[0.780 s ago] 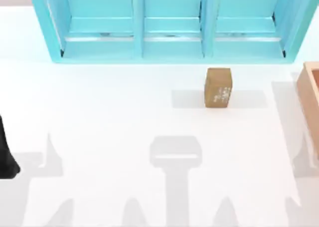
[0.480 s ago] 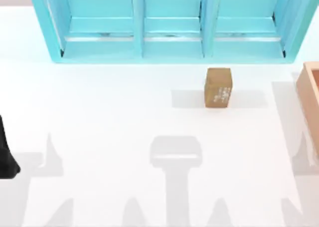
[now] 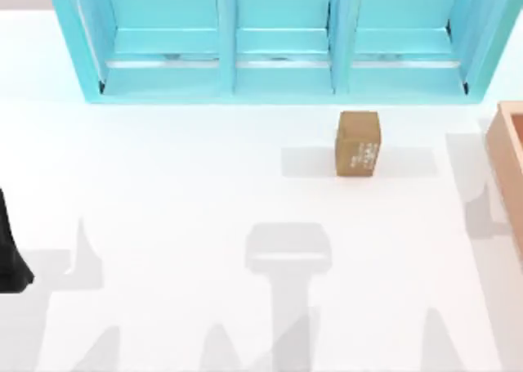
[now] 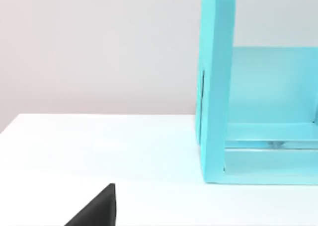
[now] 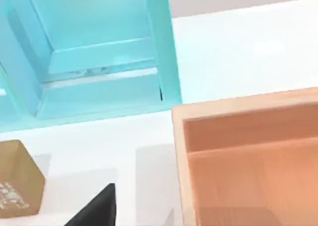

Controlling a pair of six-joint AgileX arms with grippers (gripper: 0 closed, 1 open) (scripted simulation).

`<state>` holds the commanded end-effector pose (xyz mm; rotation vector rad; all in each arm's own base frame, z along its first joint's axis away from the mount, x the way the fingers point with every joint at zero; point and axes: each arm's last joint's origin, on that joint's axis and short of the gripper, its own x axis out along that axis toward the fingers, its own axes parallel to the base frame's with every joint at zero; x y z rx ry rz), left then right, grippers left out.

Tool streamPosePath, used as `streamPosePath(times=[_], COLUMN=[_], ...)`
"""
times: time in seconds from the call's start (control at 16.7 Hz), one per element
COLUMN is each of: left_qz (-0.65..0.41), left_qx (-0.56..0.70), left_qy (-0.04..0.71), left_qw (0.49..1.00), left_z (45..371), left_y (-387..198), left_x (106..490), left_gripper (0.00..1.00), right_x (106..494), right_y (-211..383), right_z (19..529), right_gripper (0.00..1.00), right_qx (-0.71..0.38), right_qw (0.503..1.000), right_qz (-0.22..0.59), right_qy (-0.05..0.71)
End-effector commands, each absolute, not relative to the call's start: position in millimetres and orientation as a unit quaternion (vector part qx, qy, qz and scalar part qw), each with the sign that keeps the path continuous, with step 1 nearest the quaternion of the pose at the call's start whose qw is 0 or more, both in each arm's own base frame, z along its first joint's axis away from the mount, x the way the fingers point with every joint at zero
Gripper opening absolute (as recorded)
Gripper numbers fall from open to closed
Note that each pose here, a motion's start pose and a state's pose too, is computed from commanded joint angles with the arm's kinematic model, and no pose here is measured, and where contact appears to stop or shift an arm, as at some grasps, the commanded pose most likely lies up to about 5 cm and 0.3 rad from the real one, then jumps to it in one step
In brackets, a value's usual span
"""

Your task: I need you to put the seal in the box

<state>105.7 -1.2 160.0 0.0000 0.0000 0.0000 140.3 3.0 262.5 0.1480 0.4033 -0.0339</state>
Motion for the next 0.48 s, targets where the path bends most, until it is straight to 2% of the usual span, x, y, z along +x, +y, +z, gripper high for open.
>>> streamPosePath(times=[0.24, 0.48], left_qz=[0.0, 0.0], left_qx=[0.0, 0.0], left_qy=[0.0, 0.0], left_qw=[1.0, 1.0], left_z=[160, 160], left_y=[-1, -1], left_x=[106, 106], left_gripper=[1.0, 1.0], right_x=[203, 283], right_y=[13, 38], right_z=[289, 282], right_gripper=[1.0, 1.0], right_qx=[0.076, 0.044], right_qw=[0.921, 0.831], right_qz=[-0.044, -0.066], right_qy=[0.379, 0.55])
